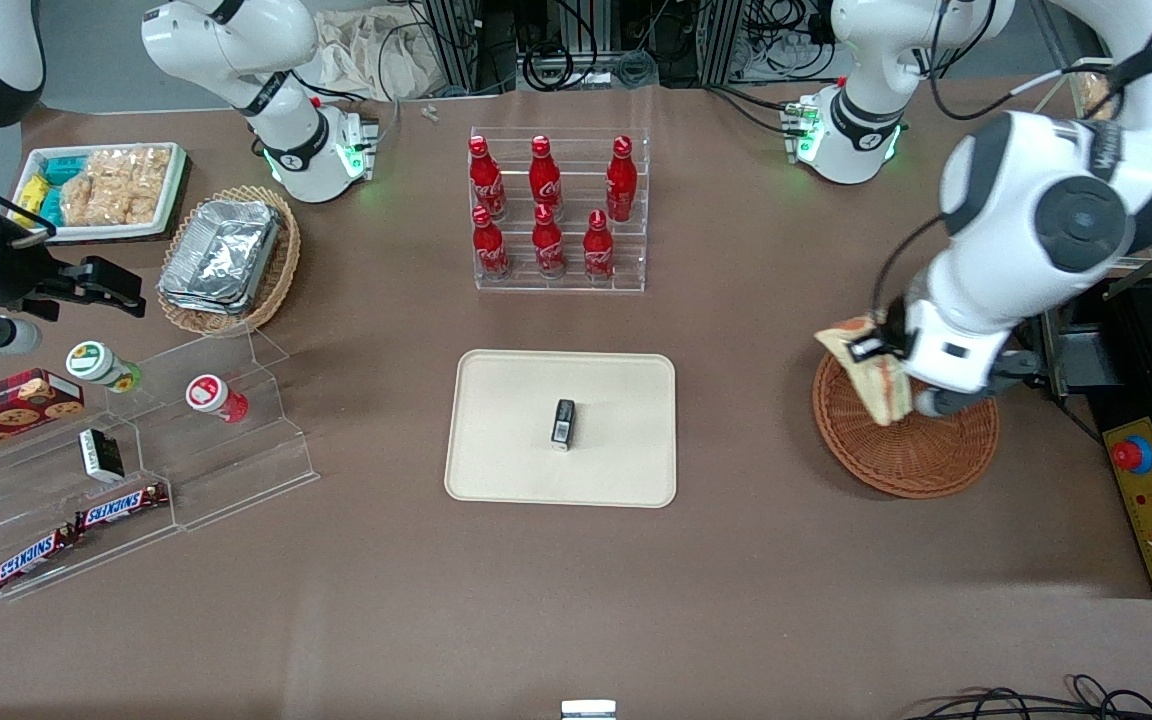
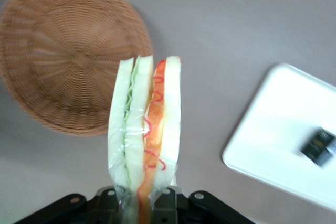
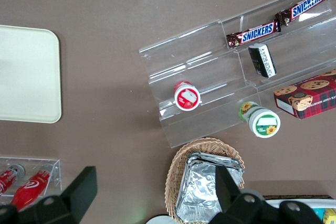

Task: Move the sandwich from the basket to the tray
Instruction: 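Lift the sandwich and carry it toward the cream tray, then lower the sandwich onto the tray beside the black object and release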

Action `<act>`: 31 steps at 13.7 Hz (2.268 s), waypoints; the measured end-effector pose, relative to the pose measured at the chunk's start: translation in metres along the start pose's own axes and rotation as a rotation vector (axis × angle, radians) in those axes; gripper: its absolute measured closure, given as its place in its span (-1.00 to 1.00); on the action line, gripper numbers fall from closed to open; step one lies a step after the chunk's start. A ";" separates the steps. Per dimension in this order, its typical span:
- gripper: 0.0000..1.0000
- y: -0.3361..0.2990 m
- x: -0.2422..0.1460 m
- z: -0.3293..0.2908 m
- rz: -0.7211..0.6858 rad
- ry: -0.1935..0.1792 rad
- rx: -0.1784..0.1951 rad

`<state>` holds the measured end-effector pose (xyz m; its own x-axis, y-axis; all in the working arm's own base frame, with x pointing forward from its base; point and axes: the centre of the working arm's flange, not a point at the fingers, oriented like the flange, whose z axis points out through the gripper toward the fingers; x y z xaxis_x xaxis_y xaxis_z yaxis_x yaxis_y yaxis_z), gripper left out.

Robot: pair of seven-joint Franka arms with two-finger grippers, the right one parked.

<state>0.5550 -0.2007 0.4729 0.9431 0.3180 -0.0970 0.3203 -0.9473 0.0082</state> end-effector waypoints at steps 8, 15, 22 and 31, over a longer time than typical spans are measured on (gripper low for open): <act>0.61 0.153 -0.070 0.101 0.331 0.072 -0.079; 0.67 0.175 -0.065 0.224 0.442 0.043 -0.031; 0.50 0.184 -0.045 0.253 0.432 0.041 -0.026; -1.00 0.178 -0.010 0.127 0.272 0.190 -0.053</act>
<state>0.5914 -0.3777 0.3487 0.9928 0.0603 0.1033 0.0542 -0.9967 0.0607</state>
